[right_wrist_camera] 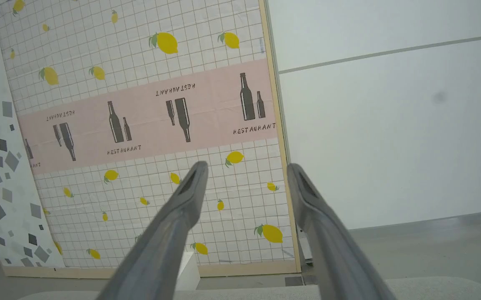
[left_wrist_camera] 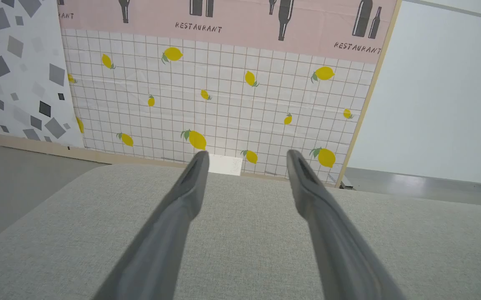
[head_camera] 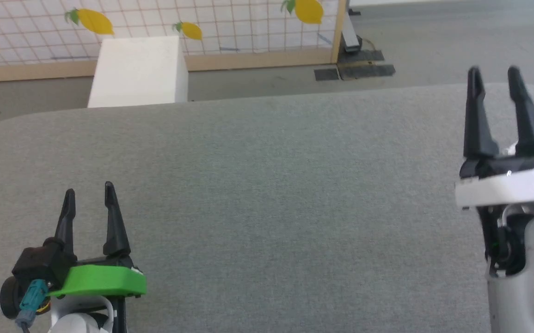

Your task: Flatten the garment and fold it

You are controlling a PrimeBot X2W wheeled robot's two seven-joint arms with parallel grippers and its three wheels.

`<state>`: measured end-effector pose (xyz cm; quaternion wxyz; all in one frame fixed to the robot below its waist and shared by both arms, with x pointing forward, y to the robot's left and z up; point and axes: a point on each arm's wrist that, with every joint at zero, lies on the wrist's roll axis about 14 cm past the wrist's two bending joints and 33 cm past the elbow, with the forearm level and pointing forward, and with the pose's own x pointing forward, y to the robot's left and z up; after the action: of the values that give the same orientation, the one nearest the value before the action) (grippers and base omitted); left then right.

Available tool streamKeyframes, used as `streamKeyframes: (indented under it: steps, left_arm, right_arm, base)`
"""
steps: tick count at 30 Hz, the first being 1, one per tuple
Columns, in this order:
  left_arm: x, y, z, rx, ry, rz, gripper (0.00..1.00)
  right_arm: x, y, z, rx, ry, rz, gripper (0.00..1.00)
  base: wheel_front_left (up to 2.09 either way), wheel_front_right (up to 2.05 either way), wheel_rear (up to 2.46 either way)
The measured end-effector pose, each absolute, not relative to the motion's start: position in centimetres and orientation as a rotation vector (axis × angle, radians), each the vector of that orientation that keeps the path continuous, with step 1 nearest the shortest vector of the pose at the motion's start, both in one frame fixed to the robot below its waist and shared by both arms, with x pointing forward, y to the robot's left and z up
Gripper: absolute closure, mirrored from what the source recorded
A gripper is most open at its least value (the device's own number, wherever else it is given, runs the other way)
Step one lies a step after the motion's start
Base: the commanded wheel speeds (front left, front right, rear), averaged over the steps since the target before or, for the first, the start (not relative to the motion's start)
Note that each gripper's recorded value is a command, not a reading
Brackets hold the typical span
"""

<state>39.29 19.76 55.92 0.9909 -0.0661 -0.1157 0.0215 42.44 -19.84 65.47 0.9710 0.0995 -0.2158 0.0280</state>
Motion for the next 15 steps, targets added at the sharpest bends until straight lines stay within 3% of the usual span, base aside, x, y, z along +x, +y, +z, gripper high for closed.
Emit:
streamKeyframes:
  steps: [15]
  left_arm:
    - [37.0,19.2,55.7,-0.085,-0.226,0.031,0.0]
  right_arm:
    - [39.4,-16.4,56.3,0.217,-0.246,0.114,0.0]
  base:
    - [0.0,0.0,0.0]
